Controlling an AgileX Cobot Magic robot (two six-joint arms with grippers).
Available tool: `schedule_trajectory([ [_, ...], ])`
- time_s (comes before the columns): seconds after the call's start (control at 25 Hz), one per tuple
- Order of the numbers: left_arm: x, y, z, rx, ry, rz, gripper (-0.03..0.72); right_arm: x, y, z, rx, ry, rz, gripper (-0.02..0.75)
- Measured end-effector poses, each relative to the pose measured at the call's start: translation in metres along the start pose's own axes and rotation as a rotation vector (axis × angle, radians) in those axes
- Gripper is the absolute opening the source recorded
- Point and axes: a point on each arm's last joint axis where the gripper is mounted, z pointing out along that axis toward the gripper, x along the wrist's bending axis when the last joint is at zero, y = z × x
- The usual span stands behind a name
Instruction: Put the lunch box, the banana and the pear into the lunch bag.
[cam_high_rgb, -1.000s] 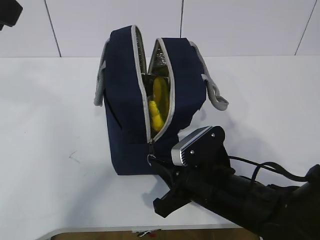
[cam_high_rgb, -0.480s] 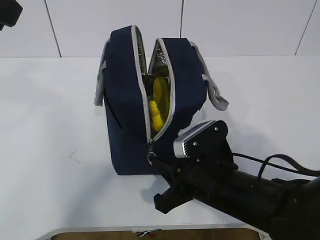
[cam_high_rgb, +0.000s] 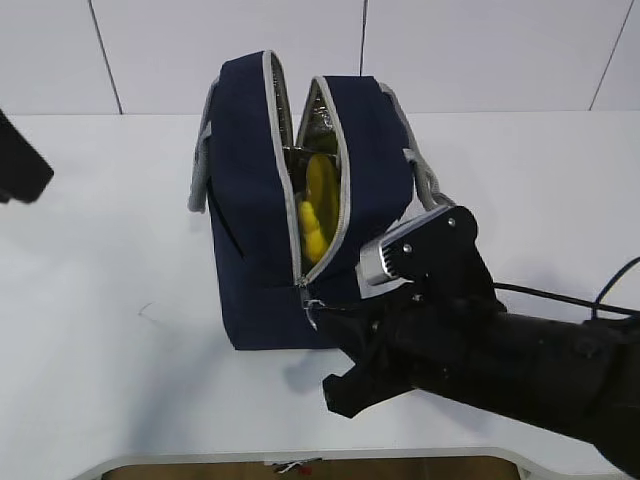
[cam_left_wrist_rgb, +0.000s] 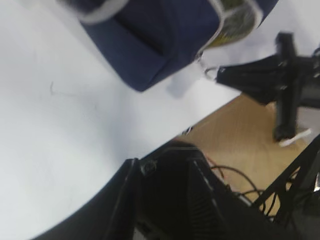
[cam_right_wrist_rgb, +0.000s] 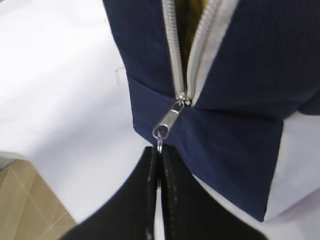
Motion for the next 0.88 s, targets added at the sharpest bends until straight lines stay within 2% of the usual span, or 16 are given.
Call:
schedule_trajectory([
  [0.16, 0.010, -0.015, 0.021, 0.075, 0.002, 0.011, 0.255, 0.002, 0.017, -0.006, 0.037, -0.010, -0.003, 0.013],
  [0.24, 0.014, -0.020, 0.031, 0.076, 0.009, 0.030, 0.255, 0.002, 0.026, -0.008, 0.060, -0.025, -0.004, 0.013],
  [0.44, 0.029, -0.034, 0.058, 0.059, 0.035, 0.102, 0.255, 0.002, 0.052, -0.011, 0.143, -0.075, 0.014, 0.013],
  [0.64, 0.039, -0.048, 0.084, -0.010, 0.034, 0.136, 0.256, 0.003, 0.085, -0.014, 0.235, -0.132, 0.031, 0.013],
  [0.76, 0.042, -0.054, 0.096, -0.049, 0.022, 0.144, 0.285, 0.004, 0.105, -0.017, 0.268, -0.152, 0.058, 0.013],
  [0.88, 0.046, -0.057, 0.106, -0.070, 0.018, 0.150, 0.351, 0.008, 0.124, -0.021, 0.278, -0.152, 0.093, 0.013],
])
